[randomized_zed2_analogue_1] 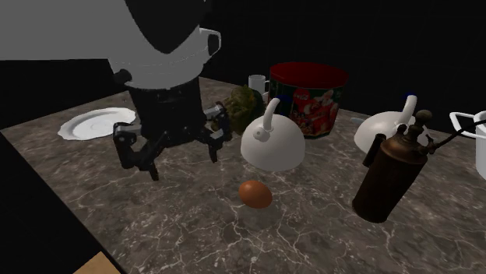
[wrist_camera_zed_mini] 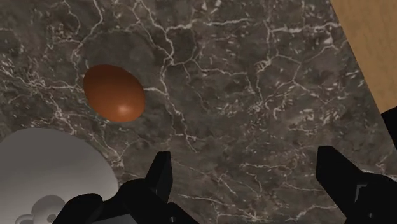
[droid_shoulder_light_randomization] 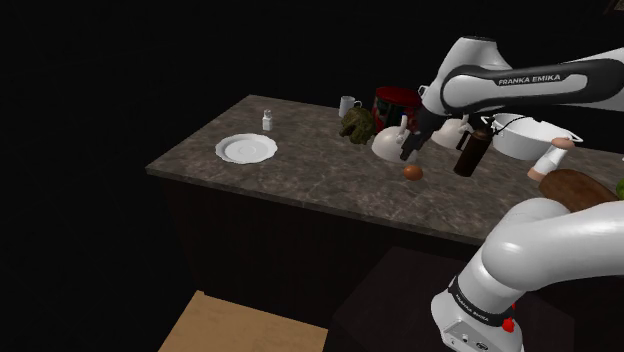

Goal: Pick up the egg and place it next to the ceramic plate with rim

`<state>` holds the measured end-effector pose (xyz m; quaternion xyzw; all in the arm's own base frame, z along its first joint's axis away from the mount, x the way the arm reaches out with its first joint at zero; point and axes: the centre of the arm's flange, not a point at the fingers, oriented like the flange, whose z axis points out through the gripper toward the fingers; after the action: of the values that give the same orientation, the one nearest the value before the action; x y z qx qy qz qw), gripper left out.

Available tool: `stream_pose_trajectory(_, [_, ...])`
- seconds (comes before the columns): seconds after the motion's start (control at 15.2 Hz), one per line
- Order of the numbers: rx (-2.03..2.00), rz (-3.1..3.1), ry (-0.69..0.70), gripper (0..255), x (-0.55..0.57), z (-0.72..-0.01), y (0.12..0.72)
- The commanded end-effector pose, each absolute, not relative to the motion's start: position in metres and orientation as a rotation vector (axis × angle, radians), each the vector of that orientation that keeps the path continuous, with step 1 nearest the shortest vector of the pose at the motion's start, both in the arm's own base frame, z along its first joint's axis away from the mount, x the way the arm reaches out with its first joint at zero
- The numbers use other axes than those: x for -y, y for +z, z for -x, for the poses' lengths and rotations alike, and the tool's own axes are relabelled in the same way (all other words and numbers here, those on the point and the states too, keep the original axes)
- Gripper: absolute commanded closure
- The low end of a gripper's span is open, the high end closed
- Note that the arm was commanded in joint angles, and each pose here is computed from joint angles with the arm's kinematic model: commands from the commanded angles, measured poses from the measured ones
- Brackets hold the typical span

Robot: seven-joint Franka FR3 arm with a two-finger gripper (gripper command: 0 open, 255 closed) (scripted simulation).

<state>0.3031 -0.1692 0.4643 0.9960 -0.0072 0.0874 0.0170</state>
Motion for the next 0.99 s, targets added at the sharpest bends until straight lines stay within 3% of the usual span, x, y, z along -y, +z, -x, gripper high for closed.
stream_pose_trajectory(0.0, [-0.002, -3.086, 0.275, 0, 0.189, -0.302, 0.447])
stream_pose_trajectory(0.92, [-0.112, -3.043, 0.278, 0, 0.296, -0.303, 0.35])
